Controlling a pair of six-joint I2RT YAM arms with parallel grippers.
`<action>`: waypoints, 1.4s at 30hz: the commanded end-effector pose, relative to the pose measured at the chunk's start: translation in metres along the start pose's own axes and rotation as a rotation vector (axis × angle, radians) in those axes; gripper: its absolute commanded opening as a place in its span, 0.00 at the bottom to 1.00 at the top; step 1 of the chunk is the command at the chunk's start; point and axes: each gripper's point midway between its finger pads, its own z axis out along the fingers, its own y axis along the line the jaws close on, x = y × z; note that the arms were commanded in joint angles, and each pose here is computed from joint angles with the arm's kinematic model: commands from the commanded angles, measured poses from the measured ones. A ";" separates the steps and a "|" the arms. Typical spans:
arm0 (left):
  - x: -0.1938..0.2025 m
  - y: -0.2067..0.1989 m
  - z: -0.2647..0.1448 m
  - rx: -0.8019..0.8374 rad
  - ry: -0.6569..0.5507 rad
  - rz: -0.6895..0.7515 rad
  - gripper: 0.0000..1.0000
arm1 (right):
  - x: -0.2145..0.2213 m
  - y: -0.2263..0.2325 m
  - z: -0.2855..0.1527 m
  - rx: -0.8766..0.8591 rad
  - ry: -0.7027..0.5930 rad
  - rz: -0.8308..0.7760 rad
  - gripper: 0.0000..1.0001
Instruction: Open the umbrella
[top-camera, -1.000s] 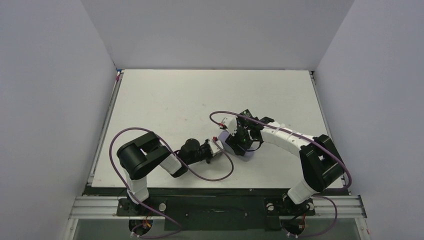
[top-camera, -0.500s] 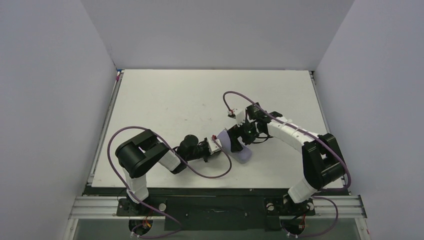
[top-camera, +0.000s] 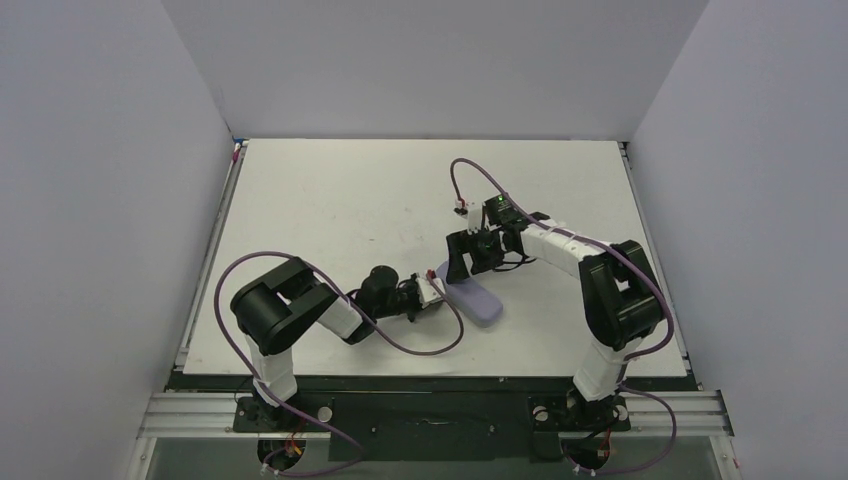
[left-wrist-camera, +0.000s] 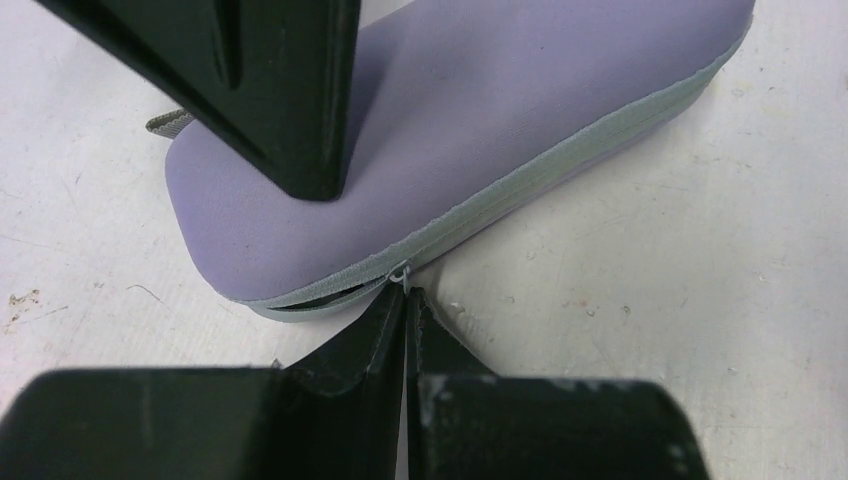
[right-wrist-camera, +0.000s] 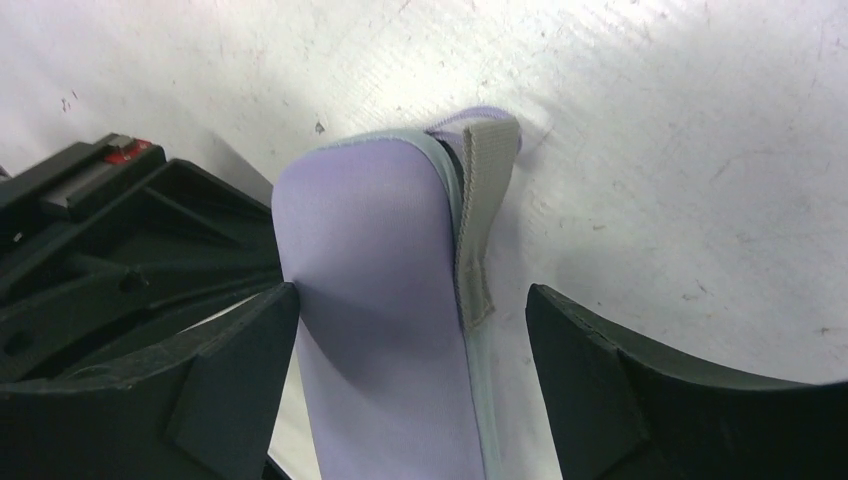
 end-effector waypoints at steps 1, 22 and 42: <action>-0.005 -0.002 0.007 0.038 -0.012 0.007 0.00 | -0.034 -0.001 0.004 0.009 -0.105 0.008 0.77; -0.002 -0.072 0.013 0.225 0.093 0.067 0.00 | -0.060 -0.049 -0.001 0.179 -0.299 0.225 0.00; 0.006 -0.030 0.016 0.139 0.153 -0.034 0.00 | -0.007 -0.044 -0.037 0.032 -0.206 0.279 0.80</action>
